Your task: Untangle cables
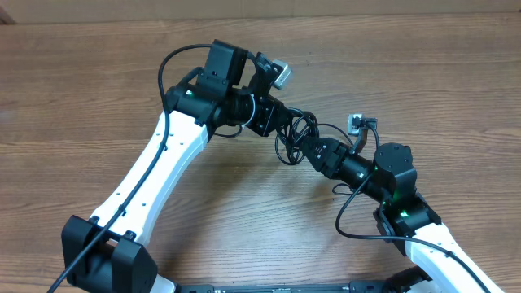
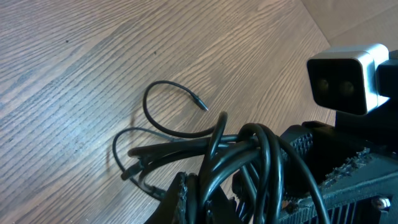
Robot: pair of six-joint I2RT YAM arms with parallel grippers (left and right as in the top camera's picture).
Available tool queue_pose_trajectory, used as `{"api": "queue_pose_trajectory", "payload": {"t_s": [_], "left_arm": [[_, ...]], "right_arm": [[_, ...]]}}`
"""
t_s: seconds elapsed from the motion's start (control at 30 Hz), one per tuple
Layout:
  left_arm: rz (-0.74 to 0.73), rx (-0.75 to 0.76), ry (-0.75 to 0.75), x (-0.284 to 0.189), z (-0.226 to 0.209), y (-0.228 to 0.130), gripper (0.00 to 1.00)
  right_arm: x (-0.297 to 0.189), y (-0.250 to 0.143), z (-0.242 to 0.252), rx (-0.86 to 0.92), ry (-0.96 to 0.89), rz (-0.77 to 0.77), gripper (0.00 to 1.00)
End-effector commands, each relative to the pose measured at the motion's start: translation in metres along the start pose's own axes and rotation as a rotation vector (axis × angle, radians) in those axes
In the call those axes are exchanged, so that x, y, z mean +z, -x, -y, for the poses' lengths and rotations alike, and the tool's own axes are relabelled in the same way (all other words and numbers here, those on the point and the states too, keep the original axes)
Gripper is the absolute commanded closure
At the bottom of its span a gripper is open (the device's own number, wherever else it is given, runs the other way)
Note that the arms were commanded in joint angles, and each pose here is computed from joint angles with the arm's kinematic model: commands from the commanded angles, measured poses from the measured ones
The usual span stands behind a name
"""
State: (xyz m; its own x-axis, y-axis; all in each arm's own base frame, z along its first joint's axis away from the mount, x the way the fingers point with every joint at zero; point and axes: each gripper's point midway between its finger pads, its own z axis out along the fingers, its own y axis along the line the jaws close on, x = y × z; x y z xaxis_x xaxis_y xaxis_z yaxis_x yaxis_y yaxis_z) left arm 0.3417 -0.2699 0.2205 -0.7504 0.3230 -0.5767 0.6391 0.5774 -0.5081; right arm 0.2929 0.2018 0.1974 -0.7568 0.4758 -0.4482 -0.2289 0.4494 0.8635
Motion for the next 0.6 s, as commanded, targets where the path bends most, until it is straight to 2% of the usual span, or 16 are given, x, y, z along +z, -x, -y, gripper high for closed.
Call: {"api": "queue_pose_trajectory", "payload": {"t_s": [0.0, 0.23, 0.37, 0.57], "left_arm": [[0.026, 0.008, -0.06, -0.005, 0.024, 0.01, 0.96], [0.02, -0.053, -0.074, -0.006, 0.026, 0.009, 0.96], [0.014, -0.051, -0.14, -0.007, 0.037, 0.009, 0.96], [0.003, -0.06, -0.139, -0.007, 0.037, 0.006, 0.96]], "right_arm": [[-0.002, 0.006, -0.007, -0.022, 0.016, 0.023, 0.6], [-0.002, 0.008, -0.006, -0.022, 0.007, 0.036, 0.62], [-0.002, 0.009, -0.005, -0.022, 0.005, 0.039, 0.71], [-0.002, 0.01, -0.004, -0.022, -0.002, 0.049, 0.86]]}}
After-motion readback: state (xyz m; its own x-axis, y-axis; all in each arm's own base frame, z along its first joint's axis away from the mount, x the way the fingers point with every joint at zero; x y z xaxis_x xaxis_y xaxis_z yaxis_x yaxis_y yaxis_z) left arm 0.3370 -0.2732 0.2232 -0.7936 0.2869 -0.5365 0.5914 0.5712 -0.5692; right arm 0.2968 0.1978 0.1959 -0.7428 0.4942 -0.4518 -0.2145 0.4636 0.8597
